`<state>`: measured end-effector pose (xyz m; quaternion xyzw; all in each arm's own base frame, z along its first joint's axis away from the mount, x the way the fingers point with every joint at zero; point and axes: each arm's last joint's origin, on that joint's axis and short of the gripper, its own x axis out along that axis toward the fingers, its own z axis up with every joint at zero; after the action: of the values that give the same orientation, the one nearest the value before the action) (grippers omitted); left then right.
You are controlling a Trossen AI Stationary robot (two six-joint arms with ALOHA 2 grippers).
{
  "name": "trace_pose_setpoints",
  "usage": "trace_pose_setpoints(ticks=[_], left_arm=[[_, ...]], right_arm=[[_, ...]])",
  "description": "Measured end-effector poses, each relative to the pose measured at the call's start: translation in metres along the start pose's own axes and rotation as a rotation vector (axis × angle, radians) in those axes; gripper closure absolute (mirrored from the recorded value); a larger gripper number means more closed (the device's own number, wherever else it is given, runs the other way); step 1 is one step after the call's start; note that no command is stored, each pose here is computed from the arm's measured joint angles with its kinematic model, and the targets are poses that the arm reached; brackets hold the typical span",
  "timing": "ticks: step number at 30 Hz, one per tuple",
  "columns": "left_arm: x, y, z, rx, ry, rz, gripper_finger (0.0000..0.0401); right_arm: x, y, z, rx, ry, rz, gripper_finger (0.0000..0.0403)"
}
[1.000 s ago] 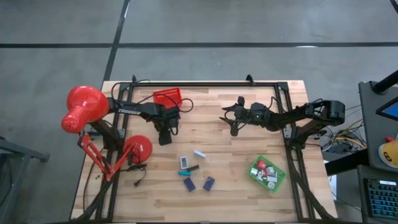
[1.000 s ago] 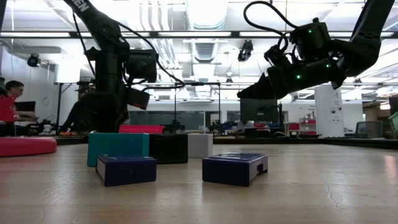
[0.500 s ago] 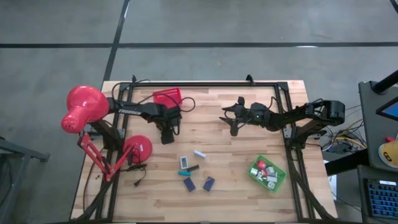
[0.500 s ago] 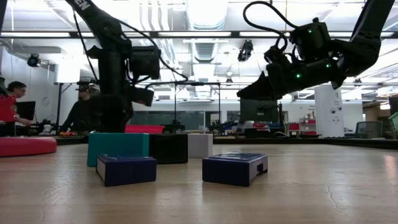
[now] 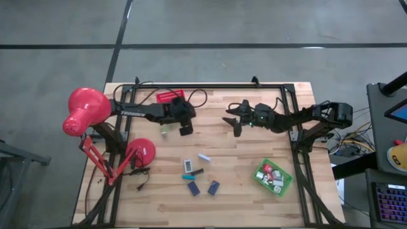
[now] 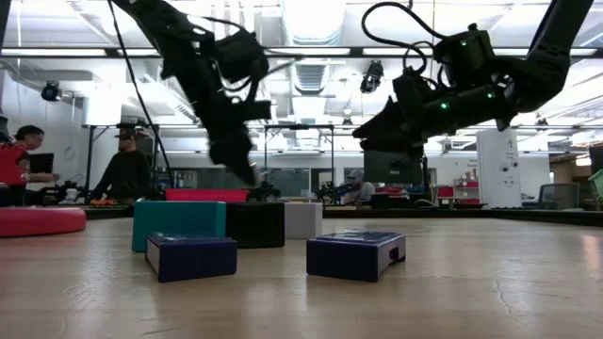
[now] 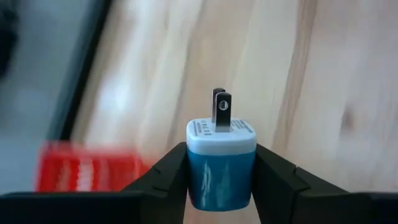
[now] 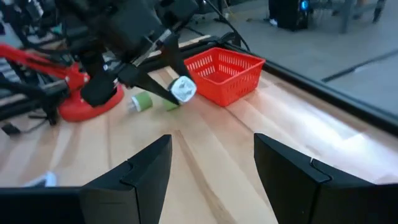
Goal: Pick & Place Office items
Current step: Put the blue charger adapter into the green bin
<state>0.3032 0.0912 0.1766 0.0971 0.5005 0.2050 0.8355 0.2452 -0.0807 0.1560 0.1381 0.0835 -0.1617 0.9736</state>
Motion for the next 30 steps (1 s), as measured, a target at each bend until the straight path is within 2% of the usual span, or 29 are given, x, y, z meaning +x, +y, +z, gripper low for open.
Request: trace_pose_setpoints(ticks=[3,6,12,27,30], left_arm=[[-0.003,-0.002,0.014,0.041,-0.137,0.027,0.0262],[-0.007,-0.004,0.026,0.071,-0.248,0.079,0.0262],[-0.013,-0.007,0.038,0.106,-0.350,0.171,0.0262],[-0.015,-0.008,0.053,0.071,-0.517,0.167,0.0261],[-0.008,-0.012,0.052,0.105,-0.499,0.167,0.0261]], right_arm=[[0.004,0.001,0.004,0.077,0.023,-0.009,0.0181],[0.009,0.000,0.007,0.136,0.044,-0.068,0.0181],[0.014,-0.003,0.008,0.233,0.103,-0.206,0.0181],[0.025,0.011,0.032,0.239,0.038,-0.145,0.0181],[0.027,0.013,0.037,0.237,0.022,-0.139,0.0181]])
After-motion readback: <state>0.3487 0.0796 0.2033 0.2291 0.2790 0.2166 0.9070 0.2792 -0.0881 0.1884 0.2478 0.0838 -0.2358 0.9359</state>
